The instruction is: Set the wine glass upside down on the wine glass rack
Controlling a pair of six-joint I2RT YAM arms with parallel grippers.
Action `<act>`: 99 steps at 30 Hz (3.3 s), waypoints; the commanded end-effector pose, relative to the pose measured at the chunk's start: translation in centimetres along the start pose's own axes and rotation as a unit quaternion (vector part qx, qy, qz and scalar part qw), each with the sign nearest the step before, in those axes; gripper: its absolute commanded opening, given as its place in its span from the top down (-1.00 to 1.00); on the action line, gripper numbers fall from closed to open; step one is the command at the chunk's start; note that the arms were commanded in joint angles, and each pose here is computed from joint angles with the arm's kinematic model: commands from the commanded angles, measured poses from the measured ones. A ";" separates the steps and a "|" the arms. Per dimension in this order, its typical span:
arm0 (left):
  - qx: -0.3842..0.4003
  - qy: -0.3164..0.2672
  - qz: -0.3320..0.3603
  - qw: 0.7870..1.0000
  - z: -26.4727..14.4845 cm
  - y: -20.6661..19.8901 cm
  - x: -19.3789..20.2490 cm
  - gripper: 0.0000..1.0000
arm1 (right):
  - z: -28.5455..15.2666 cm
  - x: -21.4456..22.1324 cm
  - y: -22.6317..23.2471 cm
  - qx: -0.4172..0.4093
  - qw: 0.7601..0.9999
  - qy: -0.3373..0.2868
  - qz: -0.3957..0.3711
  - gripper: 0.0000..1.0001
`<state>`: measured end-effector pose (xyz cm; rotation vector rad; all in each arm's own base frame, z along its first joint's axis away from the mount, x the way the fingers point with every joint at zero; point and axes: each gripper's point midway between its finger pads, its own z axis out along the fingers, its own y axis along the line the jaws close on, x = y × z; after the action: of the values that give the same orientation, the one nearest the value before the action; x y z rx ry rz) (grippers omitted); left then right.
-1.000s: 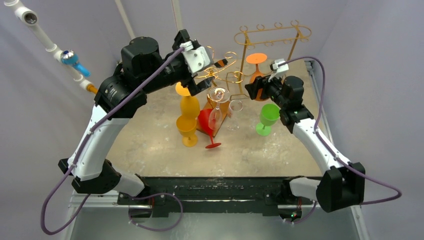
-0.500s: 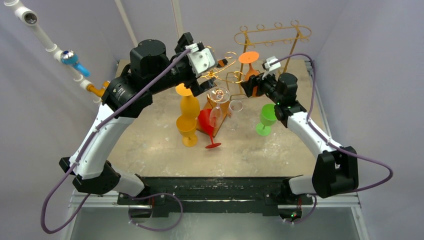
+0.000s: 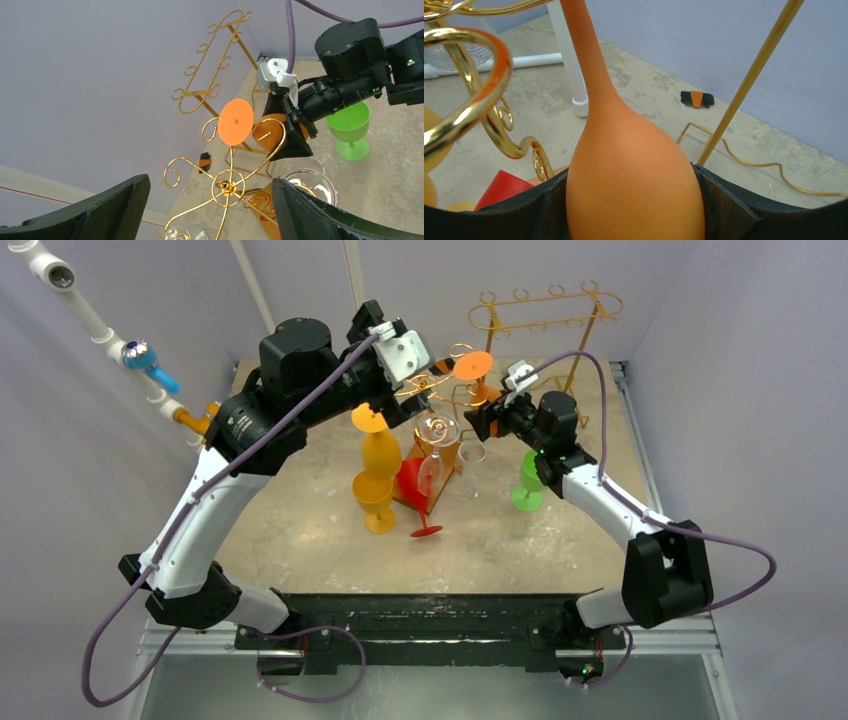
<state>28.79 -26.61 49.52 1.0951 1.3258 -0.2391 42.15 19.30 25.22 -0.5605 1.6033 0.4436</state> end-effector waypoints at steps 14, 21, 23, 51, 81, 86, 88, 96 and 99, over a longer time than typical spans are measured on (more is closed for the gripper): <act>-0.120 0.188 -0.057 0.973 0.0 2.2 8.3 -0.92 | -1.1 -2.9 2.7 -0.067 0.989 -0.105 -0.085 0.52; -0.123 0.194 -0.055 0.972 0.2 2.2 8.6 -0.90 | -1.4 -2.6 3.0 -0.078 0.986 -0.105 -0.103 0.48; -0.123 0.198 -0.055 0.971 0.3 2.2 8.7 -0.90 | -1.4 -2.7 3.1 -0.079 0.986 -0.107 -0.104 0.48; -0.130 0.222 -0.047 0.965 0.9 2.3 9.9 -0.84 | -2.4 -2.8 1.9 -0.045 0.983 -0.170 -0.058 0.61; -0.124 0.213 -0.049 0.968 0.1 2.1 9.5 -0.84 | -4.2 -2.2 1.2 -0.011 0.993 -0.118 -0.016 -0.98; -0.124 0.211 -0.050 0.968 0.1 2.1 9.5 -0.84 | -5.1 -1.7 1.3 -0.001 0.994 -0.111 -0.004 -0.98; -0.124 0.212 -0.049 0.968 0.1 2.0 9.6 -0.84 | -5.4 -1.6 1.3 0.002 0.993 -0.115 0.015 -0.98; -0.117 0.226 -0.036 0.967 1.3 1.5 11.1 -0.83 | -7.9 -4.3 2.0 0.008 0.986 -0.161 0.038 -0.98; -0.114 0.224 -0.033 0.967 2.3 1.5 11.2 -0.83 | -9.5 -6.2 1.8 0.022 0.982 -0.184 0.036 -0.98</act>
<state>33.64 -28.04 43.23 1.1000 1.4999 -0.1174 35.09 17.07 28.63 -0.4360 1.3625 0.5433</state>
